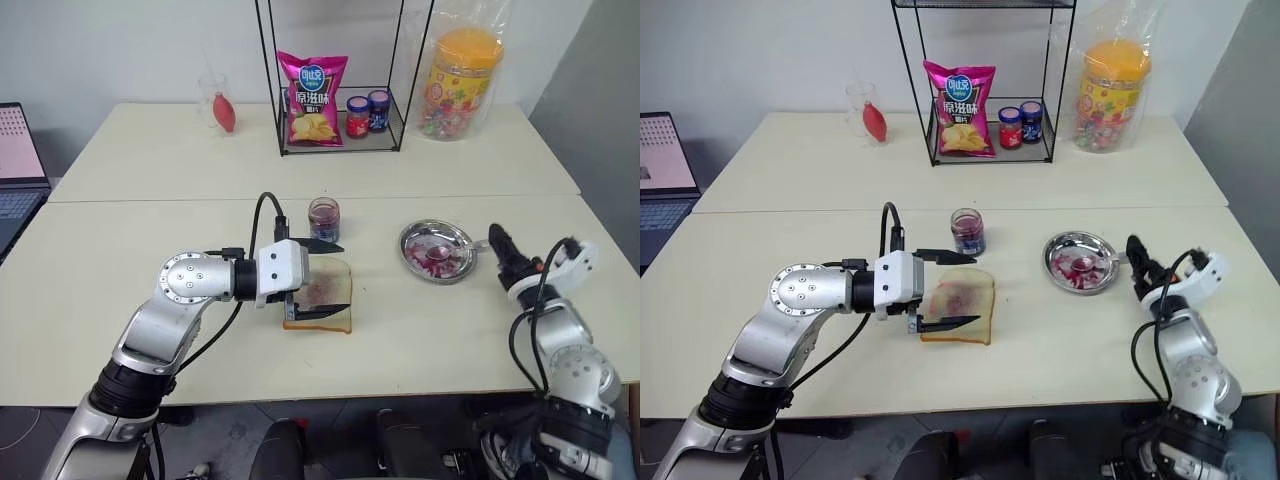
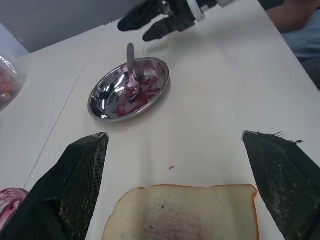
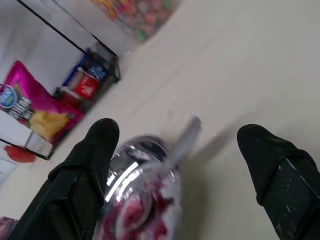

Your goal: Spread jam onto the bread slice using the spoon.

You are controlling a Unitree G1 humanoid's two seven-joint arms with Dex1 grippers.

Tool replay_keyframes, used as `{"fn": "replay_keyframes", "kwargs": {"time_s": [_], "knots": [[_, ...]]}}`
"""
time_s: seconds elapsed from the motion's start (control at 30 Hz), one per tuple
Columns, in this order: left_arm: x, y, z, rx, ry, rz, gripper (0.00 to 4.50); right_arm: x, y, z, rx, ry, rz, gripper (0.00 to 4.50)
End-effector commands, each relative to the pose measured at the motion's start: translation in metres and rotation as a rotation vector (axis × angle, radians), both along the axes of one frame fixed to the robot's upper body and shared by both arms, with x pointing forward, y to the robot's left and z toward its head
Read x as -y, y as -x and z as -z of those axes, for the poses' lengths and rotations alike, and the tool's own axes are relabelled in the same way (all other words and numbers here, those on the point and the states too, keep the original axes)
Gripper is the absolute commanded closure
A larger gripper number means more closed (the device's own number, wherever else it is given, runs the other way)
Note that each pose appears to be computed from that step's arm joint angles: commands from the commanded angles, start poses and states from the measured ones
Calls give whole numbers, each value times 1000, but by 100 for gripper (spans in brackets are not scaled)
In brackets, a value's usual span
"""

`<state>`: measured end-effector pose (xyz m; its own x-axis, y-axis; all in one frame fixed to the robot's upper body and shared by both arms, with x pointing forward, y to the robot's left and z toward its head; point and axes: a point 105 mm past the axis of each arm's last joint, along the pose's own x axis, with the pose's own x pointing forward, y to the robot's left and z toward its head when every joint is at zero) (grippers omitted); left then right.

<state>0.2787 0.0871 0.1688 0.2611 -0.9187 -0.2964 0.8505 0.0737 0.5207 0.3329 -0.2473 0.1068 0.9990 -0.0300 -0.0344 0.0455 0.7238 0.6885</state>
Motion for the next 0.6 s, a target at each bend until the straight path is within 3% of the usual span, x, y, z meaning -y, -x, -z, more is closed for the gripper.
{"fn": "replay_keyframes", "kwargs": {"time_s": [0.03,0.6], "knots": [[0,3,-7,31,-14,24,0,-5,-3,-15,75,25,16,31],[-2,3,-5,32,-22,19,0,-5,-40,-9,71,-83,-15,31]]}}
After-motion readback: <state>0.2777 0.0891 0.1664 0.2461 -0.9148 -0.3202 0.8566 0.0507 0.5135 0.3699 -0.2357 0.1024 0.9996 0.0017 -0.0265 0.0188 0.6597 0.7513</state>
